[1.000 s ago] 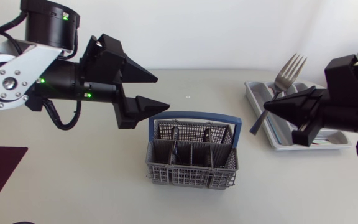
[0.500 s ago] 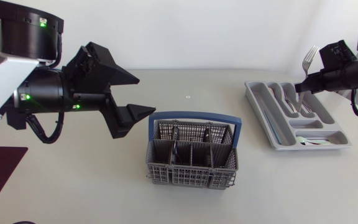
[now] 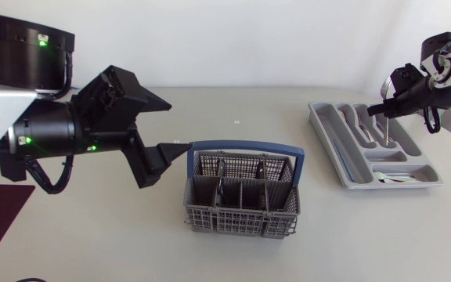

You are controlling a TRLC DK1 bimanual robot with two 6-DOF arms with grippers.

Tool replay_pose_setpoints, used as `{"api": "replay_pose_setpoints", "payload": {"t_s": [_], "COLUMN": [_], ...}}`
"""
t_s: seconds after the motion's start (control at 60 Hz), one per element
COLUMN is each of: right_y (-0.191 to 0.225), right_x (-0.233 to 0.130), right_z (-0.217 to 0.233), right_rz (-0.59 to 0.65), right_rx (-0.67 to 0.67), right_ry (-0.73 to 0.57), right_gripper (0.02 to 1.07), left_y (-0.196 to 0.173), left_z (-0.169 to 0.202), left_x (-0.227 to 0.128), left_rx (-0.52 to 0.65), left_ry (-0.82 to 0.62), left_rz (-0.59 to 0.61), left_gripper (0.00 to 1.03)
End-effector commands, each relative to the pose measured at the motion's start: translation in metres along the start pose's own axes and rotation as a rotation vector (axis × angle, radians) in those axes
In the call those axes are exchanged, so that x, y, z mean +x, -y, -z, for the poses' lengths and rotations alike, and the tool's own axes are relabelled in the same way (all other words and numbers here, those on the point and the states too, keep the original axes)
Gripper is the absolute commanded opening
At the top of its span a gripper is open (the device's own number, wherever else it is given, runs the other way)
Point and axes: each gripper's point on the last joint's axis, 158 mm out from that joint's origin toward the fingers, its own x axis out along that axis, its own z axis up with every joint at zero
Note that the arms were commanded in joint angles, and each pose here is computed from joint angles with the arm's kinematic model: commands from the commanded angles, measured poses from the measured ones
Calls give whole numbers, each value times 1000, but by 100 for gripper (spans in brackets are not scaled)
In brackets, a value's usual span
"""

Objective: Sort the cutlery from the basket into the organizer compartments.

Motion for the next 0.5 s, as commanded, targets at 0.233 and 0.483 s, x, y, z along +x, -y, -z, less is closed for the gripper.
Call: {"api": "replay_pose_setpoints", "payload": {"t_s": [0.233, 0.483], "right_y": [14, 4], "right_x": [33, 60], "right_z": [-5, -5], "right_rz": [59, 57], "right_rx": [39, 37], "right_ry": [-104, -143], "right_gripper": [8, 8], "left_y": [4, 6], "left_z": [6, 9], "left_x": [-4, -11], "left_rx": [34, 48], "left_ry": [1, 11], "left_rz": [-9, -20], "left_gripper": [99, 99]}}
